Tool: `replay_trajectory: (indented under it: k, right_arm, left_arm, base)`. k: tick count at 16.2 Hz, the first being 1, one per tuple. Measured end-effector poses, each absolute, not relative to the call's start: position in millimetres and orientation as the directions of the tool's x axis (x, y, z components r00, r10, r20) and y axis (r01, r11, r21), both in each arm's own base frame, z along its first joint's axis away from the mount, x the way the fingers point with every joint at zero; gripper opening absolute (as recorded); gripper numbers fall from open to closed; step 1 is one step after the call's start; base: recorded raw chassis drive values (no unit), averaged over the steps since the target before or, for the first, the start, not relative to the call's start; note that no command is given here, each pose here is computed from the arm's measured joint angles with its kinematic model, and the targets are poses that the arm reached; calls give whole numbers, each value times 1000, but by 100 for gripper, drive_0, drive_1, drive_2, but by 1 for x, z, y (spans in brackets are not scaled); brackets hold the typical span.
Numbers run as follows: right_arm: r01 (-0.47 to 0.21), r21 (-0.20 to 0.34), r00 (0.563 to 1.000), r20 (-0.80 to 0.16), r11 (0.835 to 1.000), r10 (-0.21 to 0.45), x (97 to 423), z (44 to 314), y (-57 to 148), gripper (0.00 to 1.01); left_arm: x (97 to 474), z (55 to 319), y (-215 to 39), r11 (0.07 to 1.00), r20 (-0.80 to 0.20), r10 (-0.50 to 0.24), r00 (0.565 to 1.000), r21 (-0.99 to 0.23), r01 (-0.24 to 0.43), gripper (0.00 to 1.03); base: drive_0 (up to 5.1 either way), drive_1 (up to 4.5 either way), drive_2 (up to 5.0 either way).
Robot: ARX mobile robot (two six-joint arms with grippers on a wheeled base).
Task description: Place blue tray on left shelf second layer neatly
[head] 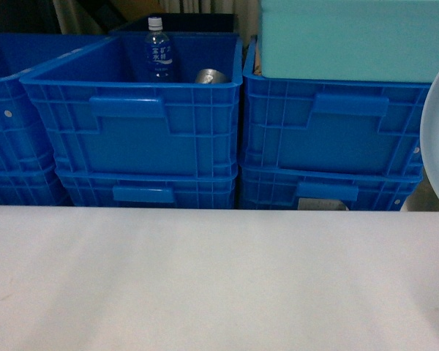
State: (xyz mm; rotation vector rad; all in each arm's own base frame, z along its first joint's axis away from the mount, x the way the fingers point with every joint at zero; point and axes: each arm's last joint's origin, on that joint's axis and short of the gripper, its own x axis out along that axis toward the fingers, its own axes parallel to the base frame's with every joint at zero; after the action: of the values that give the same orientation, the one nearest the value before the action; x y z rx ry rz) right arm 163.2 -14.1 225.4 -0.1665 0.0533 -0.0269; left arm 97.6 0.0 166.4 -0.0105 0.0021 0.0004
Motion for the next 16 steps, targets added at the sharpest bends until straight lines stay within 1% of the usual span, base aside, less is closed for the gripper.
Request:
replay_trajectory:
  k: [10, 13, 16]
  right_arm:
    - [20, -173, 998, -57, 985, -30, 163, 225, -14, 2]
    - [14, -173, 998, -53, 985, -24, 163, 225, -14, 2]
    - [21, -173, 998, -57, 985, -31, 163, 224, -14, 2]
  left_arm:
    - [98, 166, 0, 1000, -2, 1, 1000, -10, -1, 98]
    - [98, 166, 0, 1000, -2, 4, 1000, -10, -4, 98]
    - [98, 166, 0, 1000, -2, 2, 1000, -10, -2, 98]
  base:
    - [-11, -11, -11]
    - [262, -473, -473]
    - [301, -522, -330]
